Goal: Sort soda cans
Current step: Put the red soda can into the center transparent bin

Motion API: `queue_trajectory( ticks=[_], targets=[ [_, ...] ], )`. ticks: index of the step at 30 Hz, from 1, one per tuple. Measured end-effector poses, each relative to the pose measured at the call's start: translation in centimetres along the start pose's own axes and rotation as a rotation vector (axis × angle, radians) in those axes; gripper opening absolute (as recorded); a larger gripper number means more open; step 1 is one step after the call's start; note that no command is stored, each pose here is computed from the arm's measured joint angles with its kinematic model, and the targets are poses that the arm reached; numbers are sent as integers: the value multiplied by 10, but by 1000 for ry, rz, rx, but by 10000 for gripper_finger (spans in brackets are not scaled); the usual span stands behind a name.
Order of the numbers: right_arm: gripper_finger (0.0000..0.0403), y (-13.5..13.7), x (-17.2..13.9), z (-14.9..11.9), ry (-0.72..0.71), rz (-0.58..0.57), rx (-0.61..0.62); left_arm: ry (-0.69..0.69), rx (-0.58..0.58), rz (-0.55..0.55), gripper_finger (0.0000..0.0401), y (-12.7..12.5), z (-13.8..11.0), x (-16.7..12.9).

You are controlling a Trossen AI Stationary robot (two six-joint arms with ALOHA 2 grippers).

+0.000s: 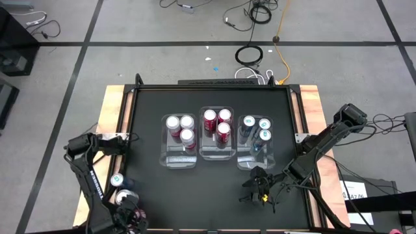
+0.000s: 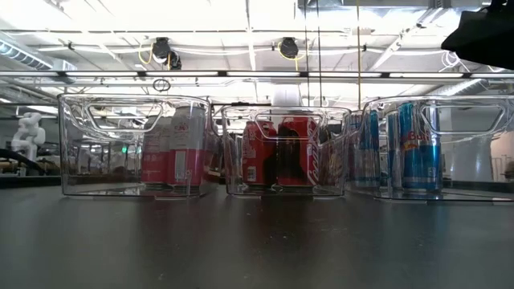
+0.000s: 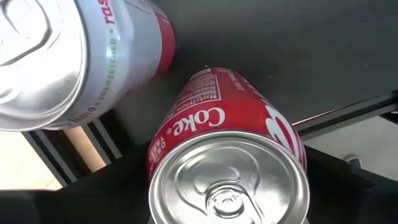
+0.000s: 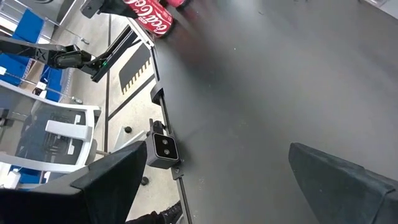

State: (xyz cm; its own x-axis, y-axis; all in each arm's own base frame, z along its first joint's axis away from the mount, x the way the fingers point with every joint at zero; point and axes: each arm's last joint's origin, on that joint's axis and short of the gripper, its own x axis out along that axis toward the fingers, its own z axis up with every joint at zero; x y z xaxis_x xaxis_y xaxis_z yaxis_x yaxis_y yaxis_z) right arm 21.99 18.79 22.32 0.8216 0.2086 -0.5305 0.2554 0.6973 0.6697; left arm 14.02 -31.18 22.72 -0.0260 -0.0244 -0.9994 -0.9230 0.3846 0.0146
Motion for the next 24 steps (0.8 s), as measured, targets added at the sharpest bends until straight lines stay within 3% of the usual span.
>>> queue_trajectory(
  ticks=[14, 24],
  targets=[
    [384, 0, 0, 0, 1, 0, -2, 52, 5, -95, 327, -29, 18, -6],
    [384, 0, 0, 0, 6, 1, -5, 10, 39, -117, 331, -61, 68, -9]
  ],
)
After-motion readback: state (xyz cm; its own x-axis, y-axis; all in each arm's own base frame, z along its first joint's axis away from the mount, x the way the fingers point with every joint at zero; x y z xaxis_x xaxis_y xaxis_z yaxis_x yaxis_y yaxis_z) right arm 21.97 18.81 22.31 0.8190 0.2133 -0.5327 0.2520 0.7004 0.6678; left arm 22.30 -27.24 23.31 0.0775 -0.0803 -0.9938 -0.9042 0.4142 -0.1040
